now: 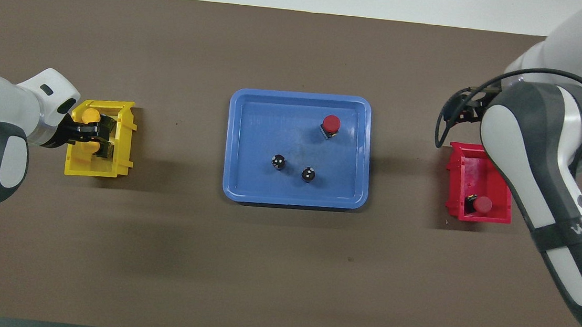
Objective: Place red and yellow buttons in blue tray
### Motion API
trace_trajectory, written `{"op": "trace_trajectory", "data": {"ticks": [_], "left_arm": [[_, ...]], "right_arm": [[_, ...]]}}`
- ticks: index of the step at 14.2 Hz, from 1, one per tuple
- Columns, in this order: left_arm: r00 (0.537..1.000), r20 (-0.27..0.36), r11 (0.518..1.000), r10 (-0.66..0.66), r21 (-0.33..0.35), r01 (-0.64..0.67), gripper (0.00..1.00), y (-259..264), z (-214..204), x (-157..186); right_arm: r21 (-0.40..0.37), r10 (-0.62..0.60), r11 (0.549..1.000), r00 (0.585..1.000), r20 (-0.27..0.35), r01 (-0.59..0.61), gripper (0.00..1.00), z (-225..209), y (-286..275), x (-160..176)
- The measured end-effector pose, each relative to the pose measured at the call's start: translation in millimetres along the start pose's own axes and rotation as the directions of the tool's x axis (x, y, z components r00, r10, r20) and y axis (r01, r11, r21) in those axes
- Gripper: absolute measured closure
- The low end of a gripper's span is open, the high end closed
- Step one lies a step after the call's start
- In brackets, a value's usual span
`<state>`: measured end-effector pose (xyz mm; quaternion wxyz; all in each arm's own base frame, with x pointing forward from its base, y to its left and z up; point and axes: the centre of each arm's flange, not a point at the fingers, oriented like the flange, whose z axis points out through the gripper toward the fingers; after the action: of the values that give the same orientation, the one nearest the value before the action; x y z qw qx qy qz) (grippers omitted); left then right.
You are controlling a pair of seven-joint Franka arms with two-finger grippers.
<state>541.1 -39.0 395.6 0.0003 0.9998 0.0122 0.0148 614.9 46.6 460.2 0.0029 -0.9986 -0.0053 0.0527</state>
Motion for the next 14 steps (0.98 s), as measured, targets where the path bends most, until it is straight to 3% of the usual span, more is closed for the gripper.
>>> {"op": "trace_trajectory", "data": {"ticks": [6,14], "left_arm": [[1.000,0.008,1.000,-0.012,0.002,0.012,0.30,-6,8,2],[1.000,0.012,1.000,-0.018,0.002,0.018,0.30,-10,22,-1]], "right_arm": [[0.005,-0.058,0.998,0.998,0.004,0.058,0.21,82,37,-48],[0.009,-0.107,0.994,0.994,0.014,0.107,0.28,94,56,-68]]}}
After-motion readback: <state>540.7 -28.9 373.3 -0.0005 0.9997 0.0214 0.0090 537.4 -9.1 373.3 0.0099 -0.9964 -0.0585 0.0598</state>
